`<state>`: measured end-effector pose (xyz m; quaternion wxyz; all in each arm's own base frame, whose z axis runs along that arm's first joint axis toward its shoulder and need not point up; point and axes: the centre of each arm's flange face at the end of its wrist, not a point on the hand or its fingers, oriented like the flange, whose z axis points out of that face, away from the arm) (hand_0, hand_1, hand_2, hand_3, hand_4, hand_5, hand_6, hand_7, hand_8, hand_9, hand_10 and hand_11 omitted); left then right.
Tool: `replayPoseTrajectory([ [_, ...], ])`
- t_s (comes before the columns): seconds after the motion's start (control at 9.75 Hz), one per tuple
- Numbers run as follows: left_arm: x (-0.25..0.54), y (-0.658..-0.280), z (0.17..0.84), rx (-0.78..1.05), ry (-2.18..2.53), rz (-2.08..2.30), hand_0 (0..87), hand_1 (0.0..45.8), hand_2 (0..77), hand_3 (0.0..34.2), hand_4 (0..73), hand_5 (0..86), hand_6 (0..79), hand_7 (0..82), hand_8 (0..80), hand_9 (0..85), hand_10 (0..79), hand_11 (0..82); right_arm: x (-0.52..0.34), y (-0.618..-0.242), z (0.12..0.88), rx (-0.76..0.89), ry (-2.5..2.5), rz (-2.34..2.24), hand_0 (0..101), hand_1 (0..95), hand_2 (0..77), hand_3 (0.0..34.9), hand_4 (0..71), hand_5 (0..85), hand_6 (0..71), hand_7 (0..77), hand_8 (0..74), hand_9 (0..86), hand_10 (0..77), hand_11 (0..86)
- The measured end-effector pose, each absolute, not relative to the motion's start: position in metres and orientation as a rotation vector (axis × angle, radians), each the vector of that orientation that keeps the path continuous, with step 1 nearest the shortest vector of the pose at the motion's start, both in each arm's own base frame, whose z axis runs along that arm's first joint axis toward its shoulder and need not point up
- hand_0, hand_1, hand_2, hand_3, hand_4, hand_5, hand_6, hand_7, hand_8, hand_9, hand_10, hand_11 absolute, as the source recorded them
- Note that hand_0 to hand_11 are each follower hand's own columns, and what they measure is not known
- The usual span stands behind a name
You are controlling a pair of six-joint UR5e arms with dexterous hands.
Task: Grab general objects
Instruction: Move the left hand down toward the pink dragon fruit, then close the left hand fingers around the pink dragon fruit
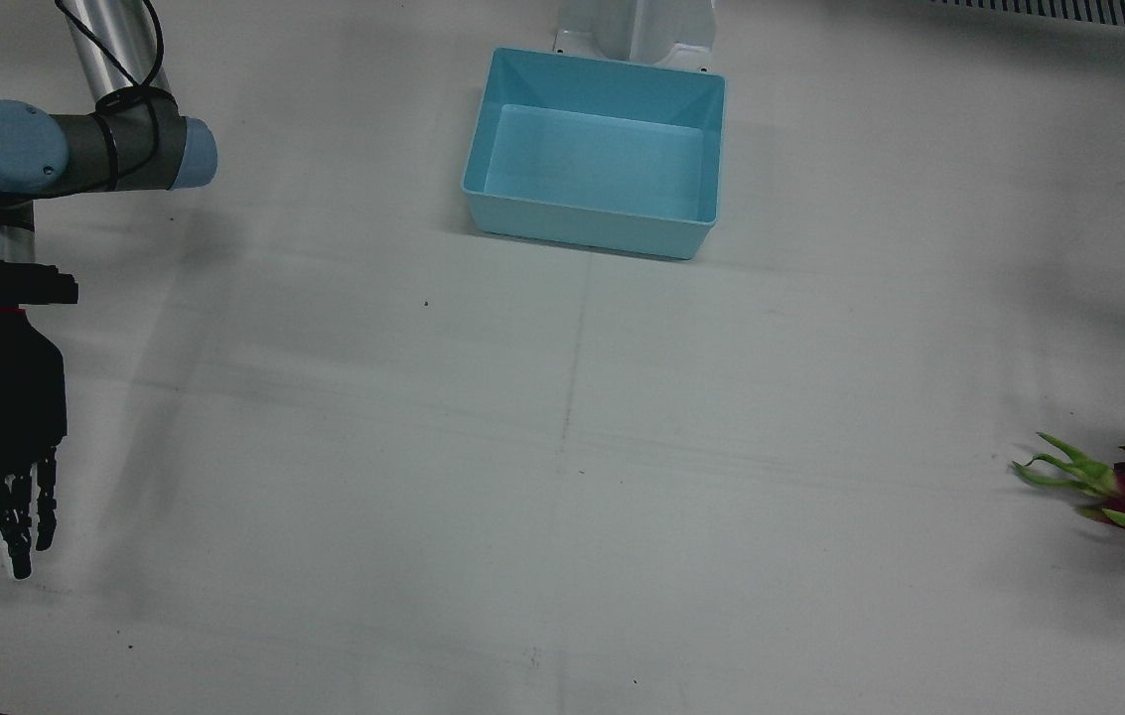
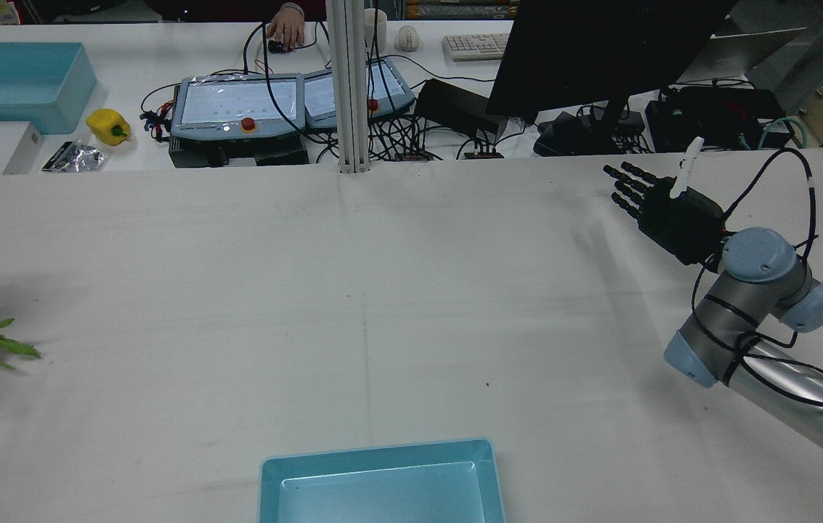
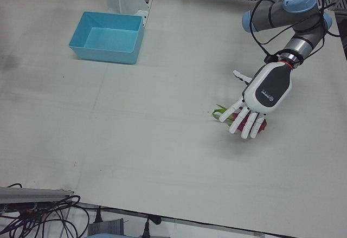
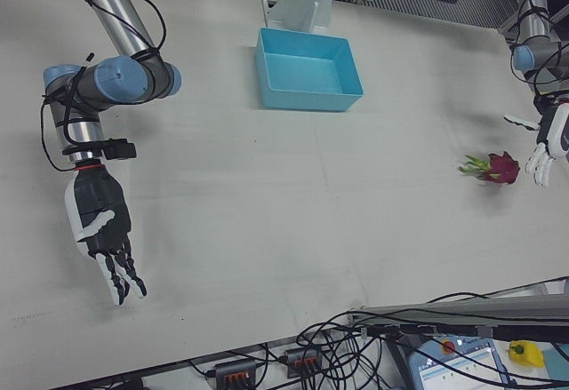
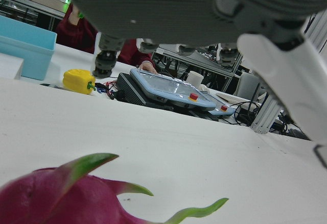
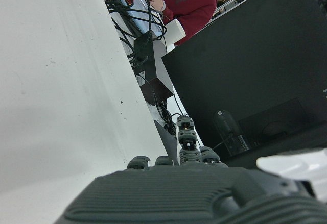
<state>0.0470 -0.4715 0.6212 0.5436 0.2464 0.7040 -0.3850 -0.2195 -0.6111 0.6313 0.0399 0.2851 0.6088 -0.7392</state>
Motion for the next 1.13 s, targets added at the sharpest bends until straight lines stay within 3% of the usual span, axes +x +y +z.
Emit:
replayPoseTrajectory([
  [0.31,0.039,-0.472,0.627,0.707,1.573,-0.929,42.2,0.5,1.6,25.6,0.0,1.6,0.5,1.1,1.1,0.5,22.4,0.5,-0.22,-0.611,0.631,0.874,1.865,-2.265,0,6.5,1.6,0.0,0.0,0.0,0.0,0.0,0.0,1.1,0.0,1.1],
  [0.62,0.058,-0.469,0.633,0.712,1.527,-0.909,43.0,0.5,1.6,28.0,0.0,1.6,0.5,1.1,1.1,0.5,22.4,0.5,-0.22,-0.611,0.631,0.874,1.865,-2.265,0,6.5,1.6,0.0,0.0,0.0,0.0,0.0,0.0,1.1,0.0,1.1],
  [1.13,0.1,-0.475,0.662,0.679,1.487,-0.917,42.9,0.5,1.6,27.9,0.0,1.6,0.5,1.1,1.1,0.5,22.4,0.5,-0.22,-0.611,0.631,0.873,1.865,-2.265,0,6.5,1.6,0.0,0.0,0.0,0.0,0.0,0.0,1.1,0.0,1.1],
])
